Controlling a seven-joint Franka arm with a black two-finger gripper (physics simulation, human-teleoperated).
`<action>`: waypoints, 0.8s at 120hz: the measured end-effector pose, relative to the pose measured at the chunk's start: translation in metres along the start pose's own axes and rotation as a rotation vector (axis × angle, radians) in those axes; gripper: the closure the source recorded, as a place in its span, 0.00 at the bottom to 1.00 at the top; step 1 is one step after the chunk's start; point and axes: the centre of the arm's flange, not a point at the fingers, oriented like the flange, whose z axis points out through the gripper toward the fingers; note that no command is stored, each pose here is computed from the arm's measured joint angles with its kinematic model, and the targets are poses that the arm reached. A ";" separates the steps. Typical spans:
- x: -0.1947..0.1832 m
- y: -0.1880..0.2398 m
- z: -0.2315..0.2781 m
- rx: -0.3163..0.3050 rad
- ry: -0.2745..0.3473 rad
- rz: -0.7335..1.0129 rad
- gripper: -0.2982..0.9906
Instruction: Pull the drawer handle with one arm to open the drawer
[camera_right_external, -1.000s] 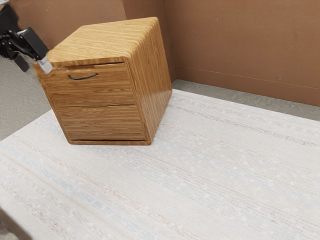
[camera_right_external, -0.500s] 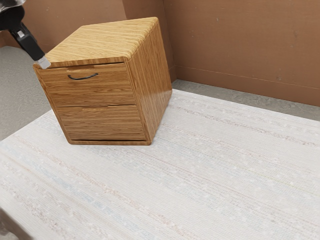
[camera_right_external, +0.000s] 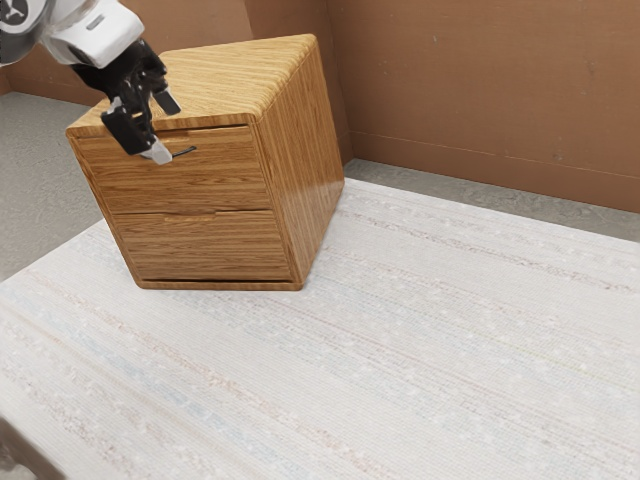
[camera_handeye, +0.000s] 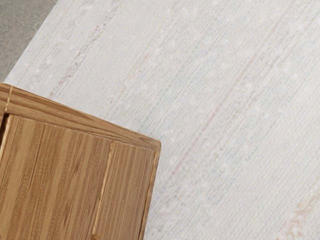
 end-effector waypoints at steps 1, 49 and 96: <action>0.000 0.000 0.000 0.000 0.002 0.008 0.23; -0.112 -0.027 -0.006 0.023 -0.010 0.063 0.23; -0.230 -0.042 -0.015 0.082 -0.002 -0.038 0.33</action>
